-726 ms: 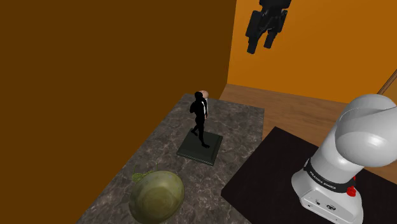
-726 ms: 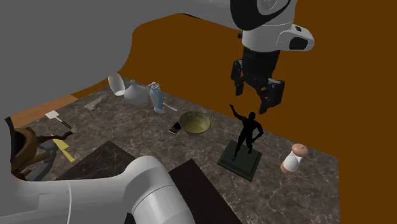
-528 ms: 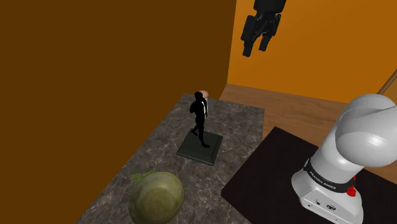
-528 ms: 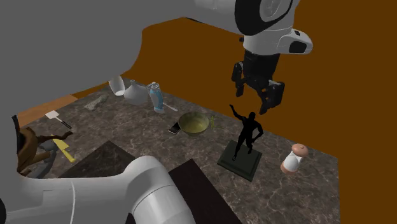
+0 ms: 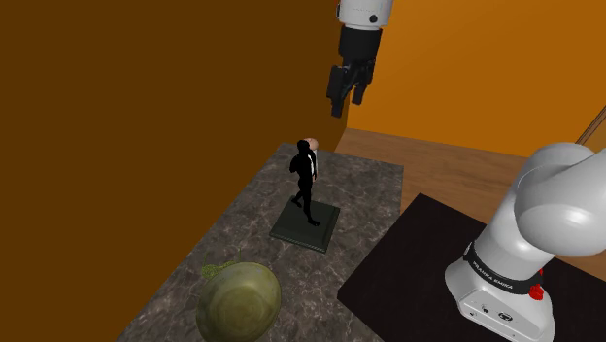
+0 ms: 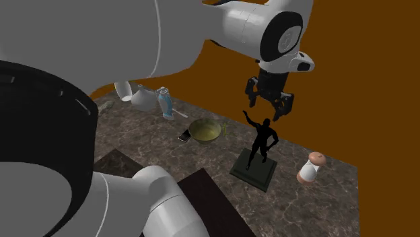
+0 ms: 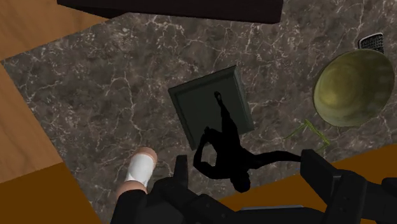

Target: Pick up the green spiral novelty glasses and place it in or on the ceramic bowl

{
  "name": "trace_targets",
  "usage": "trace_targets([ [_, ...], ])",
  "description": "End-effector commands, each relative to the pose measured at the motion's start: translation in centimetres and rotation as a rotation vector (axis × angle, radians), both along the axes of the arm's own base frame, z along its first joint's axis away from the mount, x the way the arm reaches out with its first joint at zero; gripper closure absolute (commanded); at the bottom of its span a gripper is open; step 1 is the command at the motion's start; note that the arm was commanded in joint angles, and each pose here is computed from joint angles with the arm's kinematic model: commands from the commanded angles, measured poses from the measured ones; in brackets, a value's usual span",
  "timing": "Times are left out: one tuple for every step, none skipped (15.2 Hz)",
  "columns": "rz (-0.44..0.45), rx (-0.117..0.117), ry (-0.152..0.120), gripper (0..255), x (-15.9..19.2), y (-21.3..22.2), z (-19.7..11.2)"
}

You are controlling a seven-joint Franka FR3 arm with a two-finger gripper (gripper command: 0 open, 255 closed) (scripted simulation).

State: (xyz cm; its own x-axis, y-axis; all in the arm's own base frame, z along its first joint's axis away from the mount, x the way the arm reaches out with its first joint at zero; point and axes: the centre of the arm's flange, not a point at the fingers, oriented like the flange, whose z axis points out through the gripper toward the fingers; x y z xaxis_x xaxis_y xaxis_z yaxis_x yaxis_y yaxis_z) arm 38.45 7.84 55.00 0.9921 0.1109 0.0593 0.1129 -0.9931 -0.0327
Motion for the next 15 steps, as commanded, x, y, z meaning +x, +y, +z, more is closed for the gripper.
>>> trace_targets([
  [0.044,0.000,0.004,0,1.5,1.6,-1.8],
  [0.066,-0.001,0.007,0,2.2,2.2,-2.6],
  [0.087,-0.001,0.010,0,3.0,2.9,-3.5],
  [0.108,-0.002,0.012,0,3.7,3.7,-4.4],
  [0.130,-0.002,0.015,0,4.4,4.4,-5.3],
  [0.151,-0.003,0.018,0,5.1,5.1,-6.2],
  [0.173,-0.003,0.020,0,5.8,5.9,-7.0],
  [0.194,-0.004,0.023,0,6.4,6.7,-7.9],
  [0.216,-0.004,0.026,0,7.0,7.4,-8.8],
  [0.237,-0.004,0.028,0,7.7,8.2,-9.7],
  [0.258,-0.005,0.031,0,8.2,9.0,-10.6],
  [0.280,-0.005,0.034,0,8.8,9.9,-11.5],
  [0.301,-0.006,0.036,0,9.4,10.7,-12.4],
  [0.323,-0.006,0.039,0,9.9,11.5,-13.3],
  [0.344,-0.007,0.042,0,10.4,12.4,-14.2],
])
